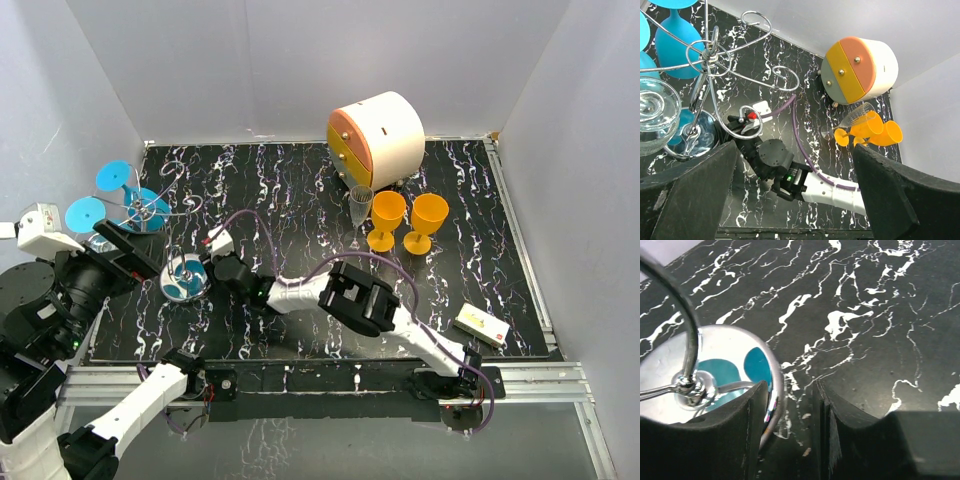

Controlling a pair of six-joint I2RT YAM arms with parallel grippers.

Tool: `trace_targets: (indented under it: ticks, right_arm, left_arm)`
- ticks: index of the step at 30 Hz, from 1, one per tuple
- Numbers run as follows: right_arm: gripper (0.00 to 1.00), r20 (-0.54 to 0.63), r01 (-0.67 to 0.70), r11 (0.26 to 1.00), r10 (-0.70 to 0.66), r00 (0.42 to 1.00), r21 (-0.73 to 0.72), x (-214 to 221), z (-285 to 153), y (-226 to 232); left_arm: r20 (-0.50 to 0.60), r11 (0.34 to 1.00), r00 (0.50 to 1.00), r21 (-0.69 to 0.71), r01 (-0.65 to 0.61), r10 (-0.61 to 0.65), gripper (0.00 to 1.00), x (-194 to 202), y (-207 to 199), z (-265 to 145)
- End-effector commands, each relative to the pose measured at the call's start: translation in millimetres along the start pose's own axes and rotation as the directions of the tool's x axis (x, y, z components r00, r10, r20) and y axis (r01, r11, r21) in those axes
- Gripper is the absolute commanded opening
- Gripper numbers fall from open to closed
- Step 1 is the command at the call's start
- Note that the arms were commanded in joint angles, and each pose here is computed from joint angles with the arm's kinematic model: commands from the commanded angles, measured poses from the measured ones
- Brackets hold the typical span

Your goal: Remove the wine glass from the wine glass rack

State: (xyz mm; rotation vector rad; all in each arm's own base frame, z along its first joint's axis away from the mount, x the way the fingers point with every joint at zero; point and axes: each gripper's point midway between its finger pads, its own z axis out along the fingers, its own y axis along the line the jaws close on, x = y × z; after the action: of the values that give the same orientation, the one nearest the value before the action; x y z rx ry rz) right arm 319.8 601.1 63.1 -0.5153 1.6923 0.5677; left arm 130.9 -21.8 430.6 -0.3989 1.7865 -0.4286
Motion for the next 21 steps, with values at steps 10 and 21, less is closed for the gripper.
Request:
trace_targets:
  ticks: [10,21]
  right_arm:
    - [0.78,0.134,-0.03,0.98,0.057,0.989,-0.194,-64,-37,69]
    - [0.92,0.156,-0.058,0.997,0.065,0.986,-0.047,-65,-9,76]
  left_arm:
    - [0.002,1.0,1.0,0.009,-0.009,0.009,0.99,-3,-6,8]
    - [0.012,1.0,1.0,-0.002,-0.015,0.015,0.99,-5,-1,1]
